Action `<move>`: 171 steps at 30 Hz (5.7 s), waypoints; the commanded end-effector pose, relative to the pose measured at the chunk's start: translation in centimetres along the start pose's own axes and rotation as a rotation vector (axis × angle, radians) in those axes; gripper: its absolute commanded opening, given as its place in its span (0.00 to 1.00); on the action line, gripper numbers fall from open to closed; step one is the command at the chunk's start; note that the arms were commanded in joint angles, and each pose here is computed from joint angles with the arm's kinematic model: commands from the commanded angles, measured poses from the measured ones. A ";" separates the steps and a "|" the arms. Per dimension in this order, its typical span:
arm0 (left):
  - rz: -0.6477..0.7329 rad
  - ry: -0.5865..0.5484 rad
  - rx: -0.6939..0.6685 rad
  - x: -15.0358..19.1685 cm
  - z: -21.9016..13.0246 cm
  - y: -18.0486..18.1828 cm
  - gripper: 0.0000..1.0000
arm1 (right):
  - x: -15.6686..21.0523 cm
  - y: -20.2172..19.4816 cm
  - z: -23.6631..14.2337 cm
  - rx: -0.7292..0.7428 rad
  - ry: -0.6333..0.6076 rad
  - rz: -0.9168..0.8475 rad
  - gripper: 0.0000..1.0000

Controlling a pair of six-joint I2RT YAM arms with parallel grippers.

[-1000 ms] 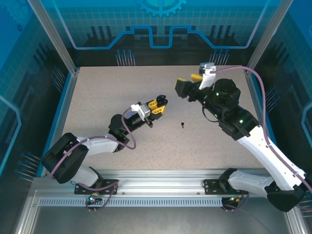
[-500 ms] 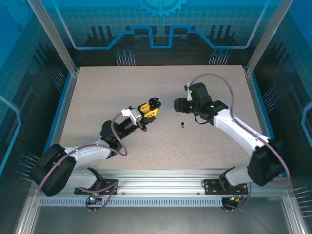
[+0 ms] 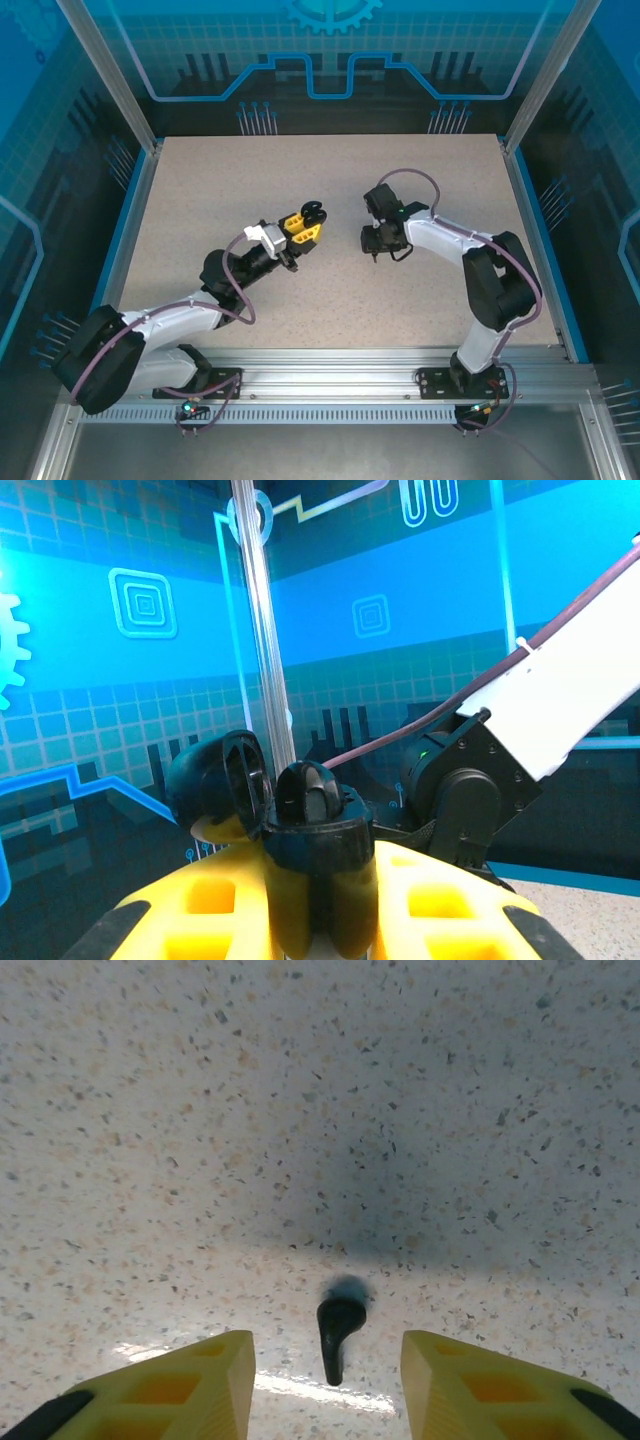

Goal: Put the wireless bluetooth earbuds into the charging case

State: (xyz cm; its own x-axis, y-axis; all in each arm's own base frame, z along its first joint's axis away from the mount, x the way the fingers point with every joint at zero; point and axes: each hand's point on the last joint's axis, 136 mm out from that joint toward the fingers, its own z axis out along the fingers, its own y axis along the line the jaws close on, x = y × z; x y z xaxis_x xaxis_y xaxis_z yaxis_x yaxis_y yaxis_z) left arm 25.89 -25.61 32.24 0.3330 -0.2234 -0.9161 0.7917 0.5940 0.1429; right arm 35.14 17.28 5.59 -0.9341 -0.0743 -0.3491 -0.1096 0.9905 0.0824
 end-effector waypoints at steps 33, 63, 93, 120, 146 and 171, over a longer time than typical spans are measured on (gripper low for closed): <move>0.023 -0.009 0.008 0.1 -0.2 -0.3 0.00 | 1.3 -0.3 4.7 0.064 0.091 0.005 0.32; 0.023 0.010 0.002 0.9 -0.3 -0.3 0.00 | -2.3 2.7 -4.4 -0.068 -0.138 0.008 0.17; -0.011 0.042 -0.021 3.6 0.7 0.4 0.00 | -6.9 12.1 -30.1 -0.390 -0.704 -0.147 0.19; -0.031 -0.042 0.002 0.6 2.8 0.5 0.00 | -5.5 15.1 -30.4 -0.467 -0.819 -0.203 0.20; -0.022 -0.059 0.010 -0.1 3.1 0.3 0.00 | -4.3 15.2 -26.8 -0.437 -0.736 -0.227 0.18; -0.033 -0.042 0.014 0.6 3.1 0.0 0.00 | -7.3 12.2 -34.1 -0.468 -0.871 -0.088 0.62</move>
State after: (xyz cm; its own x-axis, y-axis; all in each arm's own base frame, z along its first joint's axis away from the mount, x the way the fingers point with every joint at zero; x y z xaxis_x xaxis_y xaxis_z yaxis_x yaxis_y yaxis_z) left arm 28.23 -27.86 30.85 0.2828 -0.2285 -0.9316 0.8028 0.5878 0.0995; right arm 29.11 27.69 37.50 -0.4021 0.0697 -0.9130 -0.4786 0.8340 0.2744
